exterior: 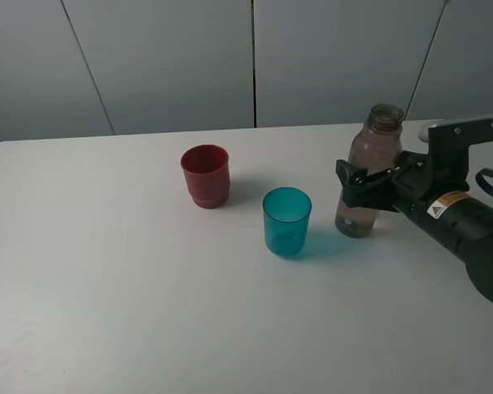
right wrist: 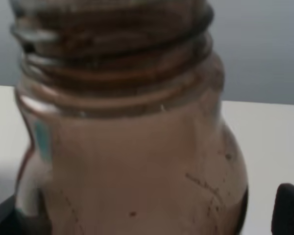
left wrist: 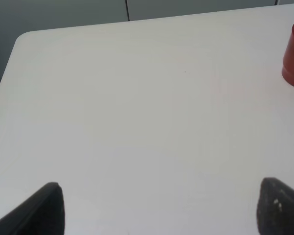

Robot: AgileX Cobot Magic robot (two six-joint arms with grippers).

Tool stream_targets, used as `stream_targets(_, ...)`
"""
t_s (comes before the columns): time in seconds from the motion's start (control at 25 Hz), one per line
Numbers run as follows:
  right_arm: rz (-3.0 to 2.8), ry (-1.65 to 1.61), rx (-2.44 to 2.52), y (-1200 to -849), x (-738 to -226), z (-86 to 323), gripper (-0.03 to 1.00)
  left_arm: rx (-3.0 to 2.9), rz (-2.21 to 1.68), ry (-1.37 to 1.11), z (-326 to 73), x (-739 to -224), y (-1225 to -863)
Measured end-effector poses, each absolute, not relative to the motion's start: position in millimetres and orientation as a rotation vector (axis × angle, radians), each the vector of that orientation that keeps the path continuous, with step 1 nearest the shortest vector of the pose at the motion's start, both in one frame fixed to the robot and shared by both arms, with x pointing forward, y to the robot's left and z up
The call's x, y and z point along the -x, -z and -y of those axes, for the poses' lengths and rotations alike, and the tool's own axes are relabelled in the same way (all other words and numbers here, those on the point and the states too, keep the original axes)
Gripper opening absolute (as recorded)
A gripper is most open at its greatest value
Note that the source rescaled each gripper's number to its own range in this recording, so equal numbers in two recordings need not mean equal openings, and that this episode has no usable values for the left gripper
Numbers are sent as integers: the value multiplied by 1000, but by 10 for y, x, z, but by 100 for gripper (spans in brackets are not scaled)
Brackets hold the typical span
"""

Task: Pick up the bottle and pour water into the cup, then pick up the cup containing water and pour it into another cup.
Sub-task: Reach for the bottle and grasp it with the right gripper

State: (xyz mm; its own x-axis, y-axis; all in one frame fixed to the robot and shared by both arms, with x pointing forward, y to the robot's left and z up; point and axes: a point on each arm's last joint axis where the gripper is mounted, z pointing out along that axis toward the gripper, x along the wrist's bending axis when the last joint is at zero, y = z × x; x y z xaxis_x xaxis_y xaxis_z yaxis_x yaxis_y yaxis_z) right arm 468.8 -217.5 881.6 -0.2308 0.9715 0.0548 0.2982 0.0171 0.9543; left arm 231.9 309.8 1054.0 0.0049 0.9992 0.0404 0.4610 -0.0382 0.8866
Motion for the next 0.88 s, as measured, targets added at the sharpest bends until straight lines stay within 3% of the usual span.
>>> stream_targets(0.28, -1620, -1191, -1377, -8618, -4802, 2152, 100, -1584, -1538, -977, -3098, -2319, -10540)
stream_targets(0.68, -1601, -1243, -1344, -8659, -4932, 2080, 99, -1584, -1538, -977, -3098, -2319, -10540)
stream_targets(0.72, -1601, -1243, -1344, -8659, -4932, 2080, 84, -1584, -1538, -977, -3098, -2319, -10540)
stream_targets(0.76, -1601, -1243, -1344, -8659, -4932, 2080, 54, -1584, -1538, -977, -3098, -2319, -10540)
stream_targets(0.8, -1601, -1243, -1344, -8659, -4932, 2080, 17, -1584, -1538, -977, -3098, -2319, -10540)
stream_targets(0.84, -1600, -1244, -1347, -8657, -4932, 2080, 1, -1584, -1538, -977, -3098, -2319, -10540)
stream_targets(0.88, -1600, -1244, -1347, -8657, -4932, 2080, 0, -1584, -1538, -977, -3098, -2319, -10540)
